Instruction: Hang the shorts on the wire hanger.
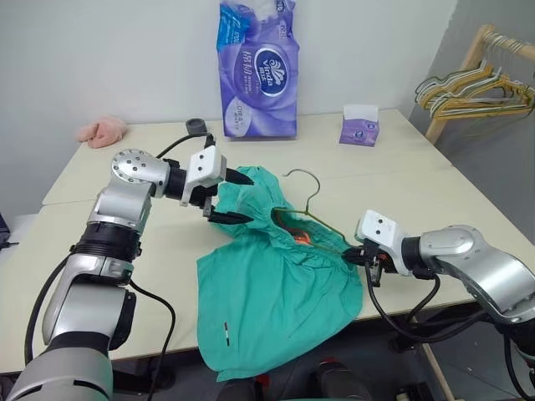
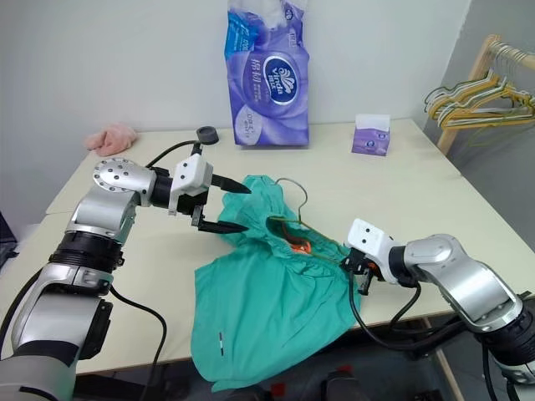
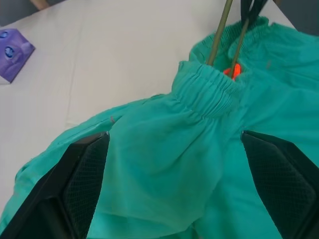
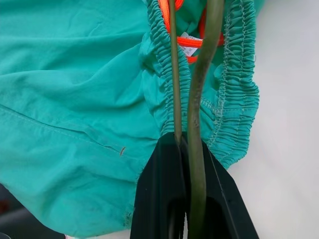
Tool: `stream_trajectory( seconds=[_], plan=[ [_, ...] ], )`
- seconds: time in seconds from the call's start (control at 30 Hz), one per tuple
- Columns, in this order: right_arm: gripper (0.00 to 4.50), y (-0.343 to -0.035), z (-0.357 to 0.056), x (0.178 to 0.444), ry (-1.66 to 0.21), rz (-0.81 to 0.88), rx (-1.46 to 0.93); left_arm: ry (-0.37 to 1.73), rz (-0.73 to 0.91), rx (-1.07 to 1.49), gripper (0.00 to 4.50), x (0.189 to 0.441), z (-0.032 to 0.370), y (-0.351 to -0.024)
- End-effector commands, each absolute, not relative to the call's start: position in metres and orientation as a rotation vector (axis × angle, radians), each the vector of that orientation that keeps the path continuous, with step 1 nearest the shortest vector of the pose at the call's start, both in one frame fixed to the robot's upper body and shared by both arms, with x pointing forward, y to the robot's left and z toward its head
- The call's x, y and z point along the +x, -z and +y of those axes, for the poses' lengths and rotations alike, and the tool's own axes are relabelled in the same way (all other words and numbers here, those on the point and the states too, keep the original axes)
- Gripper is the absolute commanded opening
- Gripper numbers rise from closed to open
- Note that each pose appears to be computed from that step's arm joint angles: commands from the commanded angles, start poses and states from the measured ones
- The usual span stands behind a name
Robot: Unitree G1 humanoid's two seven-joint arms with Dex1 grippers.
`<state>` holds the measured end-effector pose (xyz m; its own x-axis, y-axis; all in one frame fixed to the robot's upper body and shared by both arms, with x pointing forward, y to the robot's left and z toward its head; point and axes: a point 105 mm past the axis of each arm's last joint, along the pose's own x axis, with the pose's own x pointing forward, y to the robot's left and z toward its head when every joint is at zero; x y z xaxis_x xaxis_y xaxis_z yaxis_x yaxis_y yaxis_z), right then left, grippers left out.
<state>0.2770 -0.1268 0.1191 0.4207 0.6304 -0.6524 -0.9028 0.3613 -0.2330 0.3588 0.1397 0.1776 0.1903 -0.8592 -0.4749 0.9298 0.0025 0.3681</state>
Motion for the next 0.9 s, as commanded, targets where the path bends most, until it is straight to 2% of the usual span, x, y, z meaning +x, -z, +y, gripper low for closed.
stream_trajectory(
  seconds=[0.03, 0.4, 0.9],
  plan=[
    [0.00, -0.129, -0.118, 0.273, -1.080, 0.440, -0.685, 1.474, 0.113, 0.743, 4.46, 0.353, 0.132, -0.181],
    [0.00, -0.137, -0.112, 0.271, -1.105, 0.394, -0.733, 1.604, 0.224, 0.766, 4.46, 0.339, 0.130, -0.152],
    [0.00, -0.146, -0.107, 0.272, -1.116, 0.338, -0.743, 1.643, 0.255, 0.727, 0.05, 0.333, 0.124, -0.140]
  ],
)
